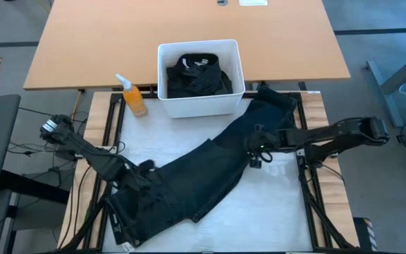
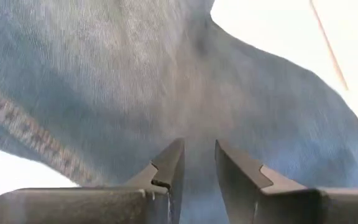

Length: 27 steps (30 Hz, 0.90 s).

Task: Fold laundry
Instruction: Fold the dark blue jeans from the white laundry organizer

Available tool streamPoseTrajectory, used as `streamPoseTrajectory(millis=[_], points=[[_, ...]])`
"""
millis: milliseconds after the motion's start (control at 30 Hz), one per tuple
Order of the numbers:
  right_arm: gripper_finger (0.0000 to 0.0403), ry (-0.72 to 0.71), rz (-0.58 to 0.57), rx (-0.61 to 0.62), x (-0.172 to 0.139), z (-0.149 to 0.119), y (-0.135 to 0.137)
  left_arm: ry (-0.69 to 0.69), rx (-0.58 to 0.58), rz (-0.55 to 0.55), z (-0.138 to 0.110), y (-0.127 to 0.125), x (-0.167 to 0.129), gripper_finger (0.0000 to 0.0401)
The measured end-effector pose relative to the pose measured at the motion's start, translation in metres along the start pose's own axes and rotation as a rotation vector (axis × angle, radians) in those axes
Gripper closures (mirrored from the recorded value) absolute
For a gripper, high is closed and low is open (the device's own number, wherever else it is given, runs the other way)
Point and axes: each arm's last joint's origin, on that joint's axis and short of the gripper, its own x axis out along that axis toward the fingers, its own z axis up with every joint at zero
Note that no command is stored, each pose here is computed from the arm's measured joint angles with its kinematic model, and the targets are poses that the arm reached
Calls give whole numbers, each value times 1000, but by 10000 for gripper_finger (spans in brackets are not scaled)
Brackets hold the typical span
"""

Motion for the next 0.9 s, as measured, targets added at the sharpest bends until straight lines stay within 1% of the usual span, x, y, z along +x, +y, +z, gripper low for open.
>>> streamPoseTrajectory(millis=[100,167,200,267,367,467,533,600,800,900], points=[[285,80,-66,50,-14,-12,-6,-11,38,11,-1,5,40,184],[285,150,-127,98,-19,-20,-10,59,42,-34,-8,9,69,184],[285,172,-146,121,-20,-23,-12,120,37,-65,-13,11,81,184],[285,161,-154,148,-19,-22,-16,290,8,-112,-29,15,101,184],[285,185,-136,162,-15,-23,-18,489,-80,-129,-54,21,121,184],[285,229,-139,170,-8,-25,-20,616,-177,-141,-77,20,129,184],[285,256,-148,179,-3,-27,-23,714,-236,-153,-93,17,128,184],[285,289,-138,185,2,-29,-25,776,-275,-144,-104,15,125,184],[285,374,-3,209,19,-35,-30,755,-294,-114,-111,7,120,184],[285,424,8,219,28,-40,-32,753,-288,-111,-113,6,120,184]])
